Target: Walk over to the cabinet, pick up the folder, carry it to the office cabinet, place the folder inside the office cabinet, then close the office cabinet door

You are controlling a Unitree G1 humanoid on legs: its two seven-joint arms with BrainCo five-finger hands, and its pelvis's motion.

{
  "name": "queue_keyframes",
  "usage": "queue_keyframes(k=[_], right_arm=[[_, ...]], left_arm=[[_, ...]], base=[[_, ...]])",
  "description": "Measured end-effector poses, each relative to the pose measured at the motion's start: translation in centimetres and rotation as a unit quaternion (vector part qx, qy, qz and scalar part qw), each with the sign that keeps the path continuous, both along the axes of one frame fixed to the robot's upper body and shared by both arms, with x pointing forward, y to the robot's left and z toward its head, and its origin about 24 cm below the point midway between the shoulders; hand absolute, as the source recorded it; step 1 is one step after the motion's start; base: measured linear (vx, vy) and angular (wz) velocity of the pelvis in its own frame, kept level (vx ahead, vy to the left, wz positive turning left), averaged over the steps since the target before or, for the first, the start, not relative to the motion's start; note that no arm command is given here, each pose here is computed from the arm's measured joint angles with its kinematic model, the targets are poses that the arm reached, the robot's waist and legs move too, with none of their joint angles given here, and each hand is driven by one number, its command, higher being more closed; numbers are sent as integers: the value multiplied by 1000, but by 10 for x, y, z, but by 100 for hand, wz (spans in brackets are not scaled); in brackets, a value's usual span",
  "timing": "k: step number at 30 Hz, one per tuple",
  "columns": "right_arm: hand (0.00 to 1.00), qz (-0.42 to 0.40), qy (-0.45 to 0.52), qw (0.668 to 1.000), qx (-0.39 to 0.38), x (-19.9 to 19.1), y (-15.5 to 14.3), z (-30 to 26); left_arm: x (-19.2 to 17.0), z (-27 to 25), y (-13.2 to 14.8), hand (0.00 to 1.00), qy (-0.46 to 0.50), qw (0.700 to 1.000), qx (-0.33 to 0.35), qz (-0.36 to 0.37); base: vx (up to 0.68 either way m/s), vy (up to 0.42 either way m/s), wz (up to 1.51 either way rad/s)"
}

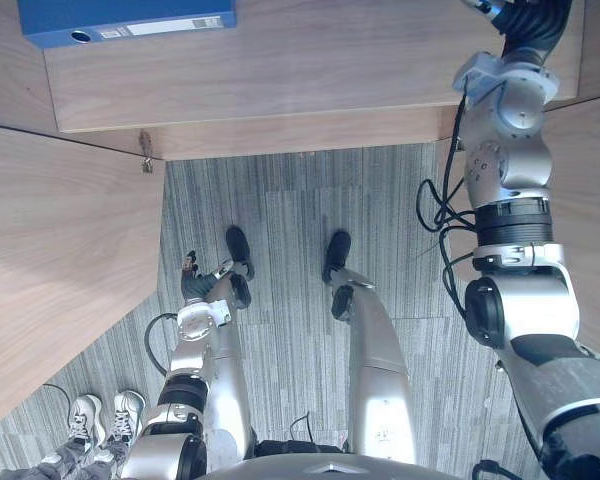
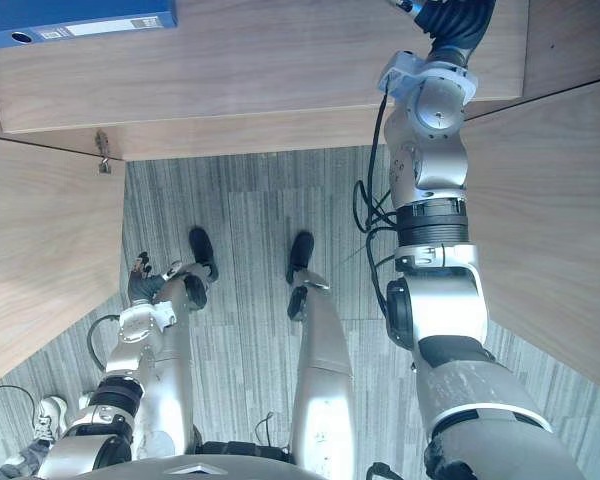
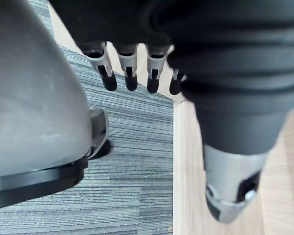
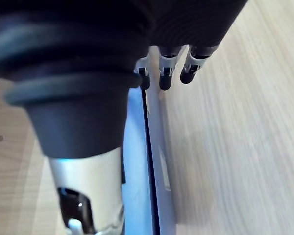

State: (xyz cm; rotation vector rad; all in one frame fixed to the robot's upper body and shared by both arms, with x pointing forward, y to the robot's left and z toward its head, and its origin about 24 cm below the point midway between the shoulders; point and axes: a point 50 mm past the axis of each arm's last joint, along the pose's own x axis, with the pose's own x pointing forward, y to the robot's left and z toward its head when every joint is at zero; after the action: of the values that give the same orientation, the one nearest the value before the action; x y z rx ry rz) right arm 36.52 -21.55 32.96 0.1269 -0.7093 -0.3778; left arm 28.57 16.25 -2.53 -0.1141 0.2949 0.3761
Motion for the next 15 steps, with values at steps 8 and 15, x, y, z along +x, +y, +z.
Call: queue_keyframes(k=[8,15], right_arm=[[0,-52,38,994,-91,-5,-4,-28],[0,-63,25,988,-141,-30,-2,-52]], left_arm=[[0,-1,2,0,4,1000,-2,6],[-1,-1,4,0,4,1000,-1,8]], base=[[0,0,0],[1,-1,1]])
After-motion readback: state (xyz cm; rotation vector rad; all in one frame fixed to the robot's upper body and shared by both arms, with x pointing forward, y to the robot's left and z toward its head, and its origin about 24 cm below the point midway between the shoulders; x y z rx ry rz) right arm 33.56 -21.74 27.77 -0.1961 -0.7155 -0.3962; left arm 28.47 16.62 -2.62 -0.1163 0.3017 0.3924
